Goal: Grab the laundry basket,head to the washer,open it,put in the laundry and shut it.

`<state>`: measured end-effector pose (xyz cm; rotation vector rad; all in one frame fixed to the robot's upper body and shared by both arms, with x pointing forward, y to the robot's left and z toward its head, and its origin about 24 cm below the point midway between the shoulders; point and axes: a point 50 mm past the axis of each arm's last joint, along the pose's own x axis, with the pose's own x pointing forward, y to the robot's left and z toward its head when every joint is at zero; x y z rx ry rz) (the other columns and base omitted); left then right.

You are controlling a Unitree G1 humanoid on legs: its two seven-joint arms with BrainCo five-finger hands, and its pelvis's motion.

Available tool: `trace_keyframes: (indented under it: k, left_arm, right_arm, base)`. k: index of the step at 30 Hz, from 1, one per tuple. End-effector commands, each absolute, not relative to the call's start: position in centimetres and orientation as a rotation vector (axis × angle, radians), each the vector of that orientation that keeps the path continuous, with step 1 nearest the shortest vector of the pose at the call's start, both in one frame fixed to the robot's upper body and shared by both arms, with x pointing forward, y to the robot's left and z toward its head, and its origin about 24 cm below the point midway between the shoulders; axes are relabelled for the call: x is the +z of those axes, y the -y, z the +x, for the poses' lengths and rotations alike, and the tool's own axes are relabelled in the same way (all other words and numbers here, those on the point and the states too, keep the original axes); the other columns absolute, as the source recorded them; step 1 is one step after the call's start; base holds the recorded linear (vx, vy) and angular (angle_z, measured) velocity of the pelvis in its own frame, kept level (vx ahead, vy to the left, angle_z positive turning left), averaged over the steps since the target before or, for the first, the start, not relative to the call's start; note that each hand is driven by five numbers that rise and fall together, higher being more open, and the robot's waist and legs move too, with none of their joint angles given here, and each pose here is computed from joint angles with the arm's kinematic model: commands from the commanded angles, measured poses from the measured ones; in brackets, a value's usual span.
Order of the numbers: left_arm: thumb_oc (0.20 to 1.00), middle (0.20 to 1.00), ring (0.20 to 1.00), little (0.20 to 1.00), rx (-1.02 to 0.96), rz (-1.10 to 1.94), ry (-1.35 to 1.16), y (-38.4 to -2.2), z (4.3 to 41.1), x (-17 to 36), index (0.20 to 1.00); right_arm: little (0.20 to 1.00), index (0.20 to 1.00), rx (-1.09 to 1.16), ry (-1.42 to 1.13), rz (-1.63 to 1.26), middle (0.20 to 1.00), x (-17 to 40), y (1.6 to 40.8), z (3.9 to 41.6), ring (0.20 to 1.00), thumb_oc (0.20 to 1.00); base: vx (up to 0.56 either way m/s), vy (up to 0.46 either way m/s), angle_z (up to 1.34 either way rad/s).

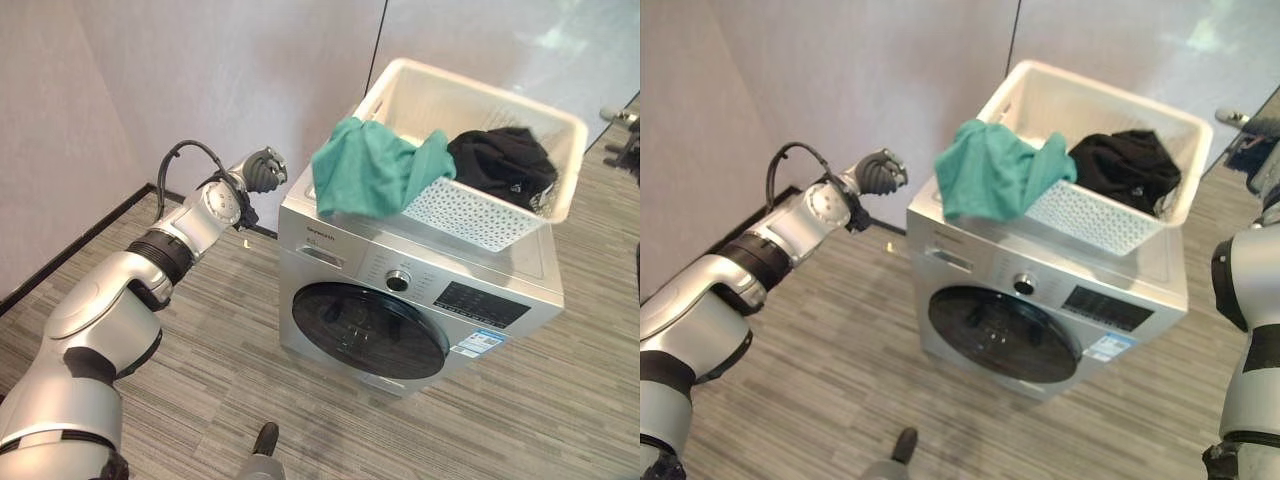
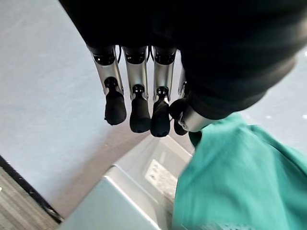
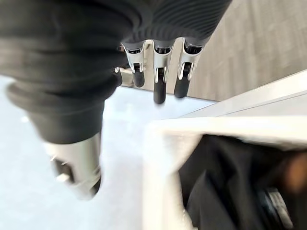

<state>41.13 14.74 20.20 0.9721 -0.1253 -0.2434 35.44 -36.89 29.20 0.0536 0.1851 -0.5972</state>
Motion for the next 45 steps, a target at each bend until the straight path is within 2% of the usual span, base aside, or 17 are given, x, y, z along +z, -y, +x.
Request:
trace_keyframes:
  k: [1,12,13,14,16,17,18,23,26,28,30,31,35,39,41,42,45]
  left_arm:
    - [0.200,0.200,0.200,0.200,-0.199,0.967,0.249,-13.9,41.7,24.7,0.200]
    - [0.200,0.200,0.200,0.200,-0.175,0.907,0.273,-14.3,41.6,24.8,0.200]
    - [0.247,0.247,0.247,0.247,-0.157,0.878,0.291,-15.2,41.3,25.1,0.247]
    - [0.338,0.338,0.338,0.338,-0.156,0.877,0.291,-15.3,41.3,25.1,0.338]
    - [0.586,0.586,0.586,0.586,-0.147,0.847,0.310,-16.7,40.7,25.3,0.586]
    - [0.853,0.853,0.853,0.853,-0.155,0.823,0.325,-17.4,40.0,25.0,0.853]
    - [1.000,1.000,1.000,1.000,-0.161,0.793,0.344,-18.2,39.3,24.7,1.000]
    - [1.000,1.000,1.000,1.000,-0.068,0.701,0.317,-25.3,33.1,20.8,1.000]
    - [1.000,1.000,1.000,1.000,0.049,0.670,0.271,-29.1,28.7,18.0,1.000]
    - [1.000,1.000,1.000,1.000,0.088,0.700,0.252,-30.1,26.2,16.8,1.000]
    - [1.000,1.000,1.000,1.000,0.102,0.632,0.184,-30.3,22.8,13.8,1.000]
    - [1.000,1.000,1.000,1.000,0.096,0.632,0.182,-30.2,22.7,13.8,1.000]
    - [1.000,1.000,1.000,1.000,0.165,0.465,0.015,-31.1,18.0,8.6,1.000]
    - [1.000,1.000,1.000,1.000,0.118,0.327,-0.138,-29.5,16.8,4.1,1.000]
    - [1.000,1.000,1.000,1.000,0.110,0.295,-0.176,-29.1,16.8,2.9,1.000]
    - [1.000,1.000,1.000,1.000,0.061,0.241,-0.247,-27.7,17.5,0.5,1.000]
    - [1.000,1.000,1.000,1.000,0.012,0.226,-0.310,-26.3,18.1,-1.4,1.000]
  right_arm:
    - [1.000,1.000,-0.658,-0.021,-0.063,1.000,35.2,38.7,33.0,1.000,1.000]
    - [1.000,1.000,-0.643,0.048,-0.152,1.000,36.7,38.3,33.1,1.000,1.000]
    - [1.000,1.000,-0.614,0.071,-0.237,1.000,37.6,37.6,33.5,1.000,1.000]
    - [1.000,1.000,-0.613,0.071,-0.238,1.000,37.6,37.5,33.5,1.000,1.000]
    - [1.000,1.000,-0.595,0.099,-0.335,1.000,38.7,37.3,33.3,1.000,1.000]
    - [1.000,1.000,-0.569,0.136,-0.379,1.000,39.3,37.0,33.3,1.000,1.000]
    - [1.000,1.000,-0.567,0.162,-0.416,1.000,39.6,37.2,33.0,1.000,1.000]
    - [1.000,1.000,-0.419,0.341,-0.711,1.000,38.5,35.0,31.8,1.000,1.000]
    - [1.000,1.000,-0.359,0.396,-0.824,1.000,35.0,34.9,28.8,1.000,1.000]
    - [1.000,1.000,-0.326,0.356,-0.844,1.000,30.7,35.6,26.1,1.000,1.000]
    - [1.000,1.000,-0.307,0.287,-0.862,1.000,26.6,36.3,21.7,1.000,1.000]
    - [1.000,1.000,-0.309,0.280,-0.862,1.000,26.5,36.4,21.4,1.000,1.000]
    - [1.000,1.000,-0.170,0.105,-0.698,1.000,19.7,35.4,16.6,1.000,1.000]
    - [1.000,1.000,-0.040,-0.064,-0.543,1.000,14.1,34.0,16.2,1.000,1.000]
    - [1.000,1.000,0.001,-0.099,-0.534,1.000,13.2,33.4,16.2,1.000,1.000]
    - [1.000,1.000,0.058,-0.167,-0.530,1.000,11.0,32.4,17.0,1.000,1.000]
    - [1.000,1.000,0.102,-0.206,-0.536,1.000,9.1,31.3,18.2,1.000,1.000]
  base:
    - [0.00,0.000,0.00]
    - [0.00,-0.001,0.00]
    - [0.00,0.000,0.00]
    - [0.00,0.000,0.00]
    - [0.00,0.000,0.00]
    - [-0.02,-0.002,-0.03]
    - [-0.02,-0.001,-0.05]
    - [-0.01,0.011,-0.11]
    - [-0.01,0.017,-0.35]
    - [0.01,-0.024,-0.36]
    - [-0.06,-0.034,-0.14]
    - [-0.06,-0.051,-0.24]
    - [-0.05,-0.064,-0.24]
    - [-0.09,-0.091,-0.16]
    - [-0.11,-0.114,0.00]
    - [-0.12,-0.123,0.06]
    - [-0.09,-0.122,0.05]
